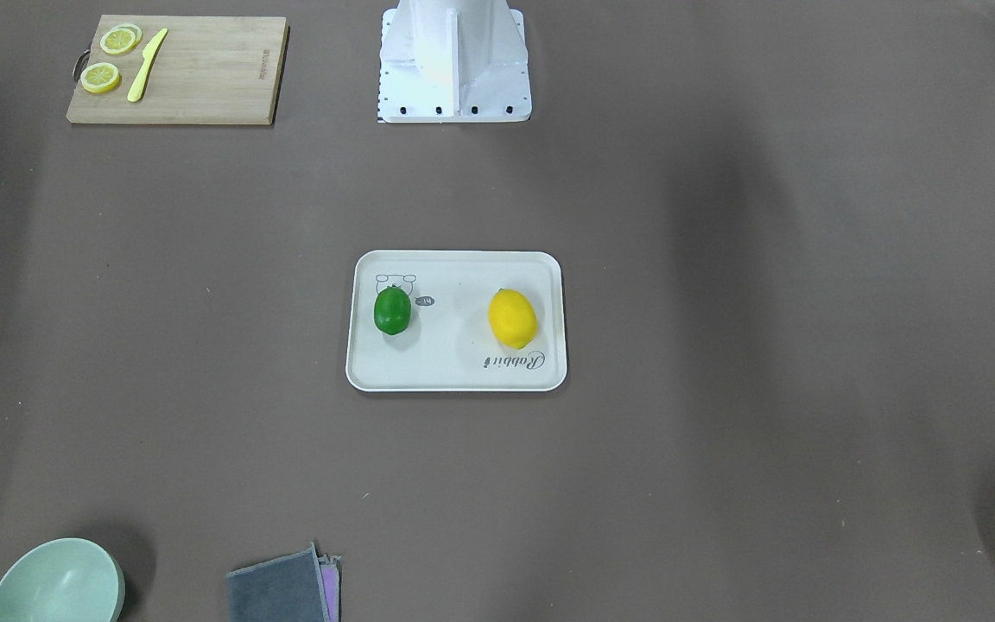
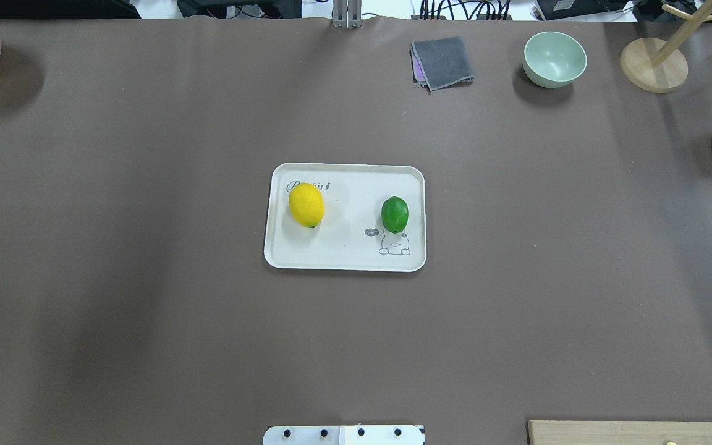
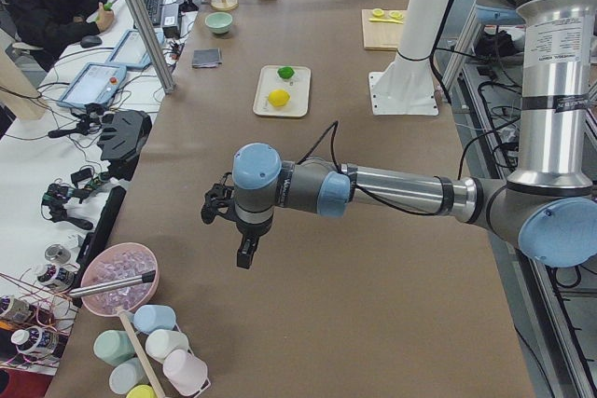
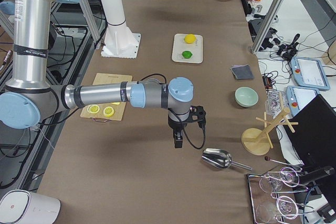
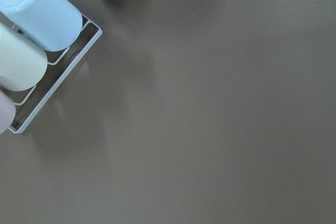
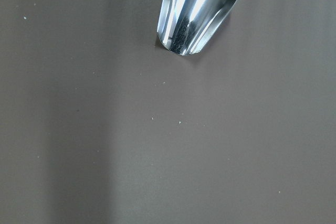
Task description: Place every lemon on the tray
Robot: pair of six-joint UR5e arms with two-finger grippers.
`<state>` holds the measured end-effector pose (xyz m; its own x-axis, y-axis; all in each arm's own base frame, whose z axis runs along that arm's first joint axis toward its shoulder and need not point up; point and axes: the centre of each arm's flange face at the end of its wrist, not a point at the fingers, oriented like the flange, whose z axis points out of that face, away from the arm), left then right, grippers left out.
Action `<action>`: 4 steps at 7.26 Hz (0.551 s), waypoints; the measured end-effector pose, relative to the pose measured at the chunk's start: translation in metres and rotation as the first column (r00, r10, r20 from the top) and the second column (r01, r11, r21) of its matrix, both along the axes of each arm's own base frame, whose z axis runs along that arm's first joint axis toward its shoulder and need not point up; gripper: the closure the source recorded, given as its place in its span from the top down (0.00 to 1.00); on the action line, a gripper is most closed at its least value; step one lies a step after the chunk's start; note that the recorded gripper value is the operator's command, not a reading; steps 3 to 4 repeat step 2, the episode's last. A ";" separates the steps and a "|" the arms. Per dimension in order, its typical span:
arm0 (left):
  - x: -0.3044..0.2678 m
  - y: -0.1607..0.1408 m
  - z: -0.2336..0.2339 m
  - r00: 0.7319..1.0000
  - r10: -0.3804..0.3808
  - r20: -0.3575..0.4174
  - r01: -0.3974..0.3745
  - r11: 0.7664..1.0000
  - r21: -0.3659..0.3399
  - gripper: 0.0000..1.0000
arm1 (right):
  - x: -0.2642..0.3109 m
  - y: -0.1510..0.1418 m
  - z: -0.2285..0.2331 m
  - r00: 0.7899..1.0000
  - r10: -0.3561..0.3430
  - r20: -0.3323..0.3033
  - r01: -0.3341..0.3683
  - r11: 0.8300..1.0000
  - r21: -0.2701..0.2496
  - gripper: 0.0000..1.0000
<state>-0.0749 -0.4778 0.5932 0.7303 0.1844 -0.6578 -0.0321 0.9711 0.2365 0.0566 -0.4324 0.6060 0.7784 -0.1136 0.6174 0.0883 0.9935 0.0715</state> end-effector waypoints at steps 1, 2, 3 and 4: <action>0.000 0.000 0.000 1.000 -0.001 0.003 0.001 1.000 0.000 0.98 | 0.000 0.000 0.000 1.000 0.000 0.000 0.000 1.000 0.000 1.00; -0.001 0.000 0.000 1.000 -0.002 0.005 0.002 1.000 0.000 0.98 | 0.000 0.000 0.000 1.000 0.000 0.000 0.000 1.000 0.000 1.00; -0.001 0.000 0.000 1.000 -0.002 0.005 0.002 1.000 0.000 0.98 | 0.000 0.000 0.000 1.000 0.000 0.000 0.000 1.000 0.000 1.00; -0.001 0.000 0.000 1.000 -0.002 0.005 0.002 1.000 0.000 0.98 | 0.000 0.000 0.000 1.000 0.000 0.000 0.000 1.000 0.000 1.00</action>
